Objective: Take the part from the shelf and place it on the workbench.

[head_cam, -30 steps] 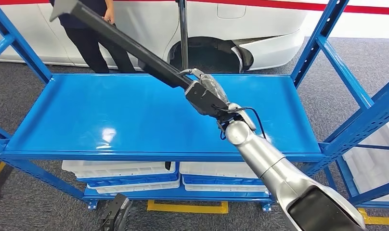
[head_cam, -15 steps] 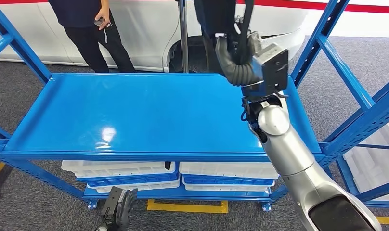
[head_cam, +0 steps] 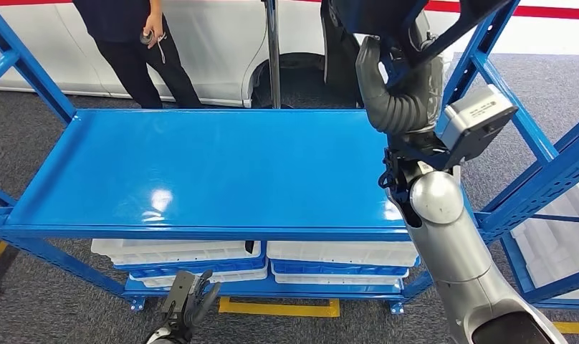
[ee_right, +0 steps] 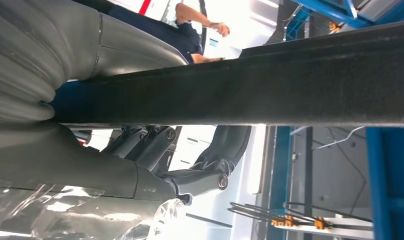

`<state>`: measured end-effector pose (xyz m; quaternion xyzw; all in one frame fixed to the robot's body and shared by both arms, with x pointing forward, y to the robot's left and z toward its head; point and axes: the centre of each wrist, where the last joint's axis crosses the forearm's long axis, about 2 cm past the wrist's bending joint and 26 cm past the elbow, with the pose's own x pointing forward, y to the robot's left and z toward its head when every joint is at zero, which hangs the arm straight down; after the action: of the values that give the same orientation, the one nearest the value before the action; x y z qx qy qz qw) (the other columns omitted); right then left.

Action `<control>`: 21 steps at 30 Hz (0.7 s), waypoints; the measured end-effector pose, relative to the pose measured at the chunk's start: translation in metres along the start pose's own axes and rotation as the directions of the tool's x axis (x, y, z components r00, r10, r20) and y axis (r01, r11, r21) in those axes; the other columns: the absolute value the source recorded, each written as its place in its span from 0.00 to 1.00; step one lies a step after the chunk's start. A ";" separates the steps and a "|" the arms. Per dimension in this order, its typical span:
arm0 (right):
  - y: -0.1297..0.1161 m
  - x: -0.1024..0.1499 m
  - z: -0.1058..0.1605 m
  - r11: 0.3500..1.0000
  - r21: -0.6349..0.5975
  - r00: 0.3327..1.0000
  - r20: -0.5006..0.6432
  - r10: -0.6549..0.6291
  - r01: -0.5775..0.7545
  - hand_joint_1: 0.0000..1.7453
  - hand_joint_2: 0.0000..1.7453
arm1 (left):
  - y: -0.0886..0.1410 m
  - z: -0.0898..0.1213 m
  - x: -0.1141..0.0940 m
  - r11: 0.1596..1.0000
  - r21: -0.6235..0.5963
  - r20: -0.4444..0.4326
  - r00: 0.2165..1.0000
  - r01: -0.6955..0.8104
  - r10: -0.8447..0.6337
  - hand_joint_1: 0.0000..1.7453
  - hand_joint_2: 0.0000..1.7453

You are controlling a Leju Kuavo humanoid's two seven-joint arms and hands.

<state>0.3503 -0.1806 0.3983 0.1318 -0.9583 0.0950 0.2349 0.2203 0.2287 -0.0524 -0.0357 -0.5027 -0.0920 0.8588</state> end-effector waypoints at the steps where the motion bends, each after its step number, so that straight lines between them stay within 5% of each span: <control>1: 0.001 0.002 0.002 1.000 -0.002 1.000 0.004 -0.004 0.004 1.00 1.00 | -0.001 0.000 0.000 1.000 0.001 -0.013 1.000 0.011 -0.011 0.00 1.00; 8: 0.009 0.008 0.027 0.996 -0.022 0.996 -0.006 -0.088 0.088 1.00 1.00 | -0.011 0.003 -0.003 0.996 -0.074 -0.149 0.988 0.039 -0.049 0.00 1.00; 21: 0.018 0.006 0.047 0.984 -0.042 0.984 -0.038 -0.175 0.174 1.00 1.00 | -0.019 0.006 -0.007 0.985 -0.155 -0.214 0.971 0.076 -0.108 0.00 1.00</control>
<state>0.3200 -0.1765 0.3575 0.2088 -0.9397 0.0584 0.2645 0.2083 0.2122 -0.0557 -0.0646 -0.3969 -0.1716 0.8994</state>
